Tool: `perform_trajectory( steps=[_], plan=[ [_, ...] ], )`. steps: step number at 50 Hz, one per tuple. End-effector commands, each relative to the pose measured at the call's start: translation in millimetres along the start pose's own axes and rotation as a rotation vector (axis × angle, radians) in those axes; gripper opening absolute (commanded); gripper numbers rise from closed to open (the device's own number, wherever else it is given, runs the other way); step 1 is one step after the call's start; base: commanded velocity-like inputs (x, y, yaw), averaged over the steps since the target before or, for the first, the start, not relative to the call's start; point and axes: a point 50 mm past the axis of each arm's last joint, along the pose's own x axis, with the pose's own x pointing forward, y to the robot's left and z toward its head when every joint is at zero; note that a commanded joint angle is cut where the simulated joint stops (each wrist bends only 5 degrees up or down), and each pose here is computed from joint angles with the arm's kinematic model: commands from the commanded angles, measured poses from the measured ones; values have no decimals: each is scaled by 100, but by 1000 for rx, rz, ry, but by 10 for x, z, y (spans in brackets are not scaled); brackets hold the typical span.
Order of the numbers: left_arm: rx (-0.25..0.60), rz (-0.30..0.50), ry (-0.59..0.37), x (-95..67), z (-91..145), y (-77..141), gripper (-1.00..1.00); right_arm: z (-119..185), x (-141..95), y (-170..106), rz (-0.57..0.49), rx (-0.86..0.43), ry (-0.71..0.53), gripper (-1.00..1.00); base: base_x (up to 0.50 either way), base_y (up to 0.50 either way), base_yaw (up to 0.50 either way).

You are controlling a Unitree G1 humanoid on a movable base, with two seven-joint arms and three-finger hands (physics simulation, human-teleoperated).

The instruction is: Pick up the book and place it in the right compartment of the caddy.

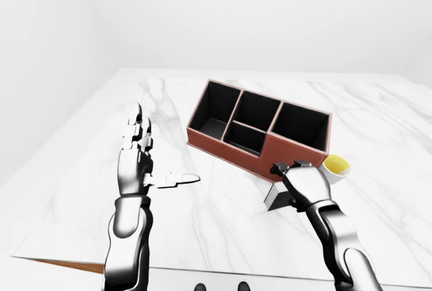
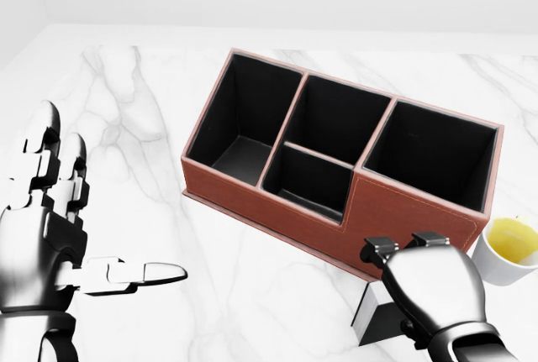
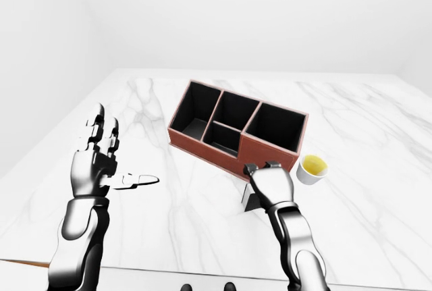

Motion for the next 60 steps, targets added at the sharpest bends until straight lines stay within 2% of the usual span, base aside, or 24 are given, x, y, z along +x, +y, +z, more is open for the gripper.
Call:
perform_trajectory(
  steps=[1, 24, 60],
  plan=[
    [-1, 5, 2, -8, -1, 16, 100, -21, 33, 75, 22, -35, 10, 18, 0, 0, 0],
    [-2, 14, 14, -28, -24, 50, 100, 19, 106, 181, 20, -63, -11, 15, 0, 0, 0],
    [1, 33, 39, -73, -71, 115, 100, -44, 228, 523, 76, -129, -14, 15, 0, 0, 0]
  ],
)
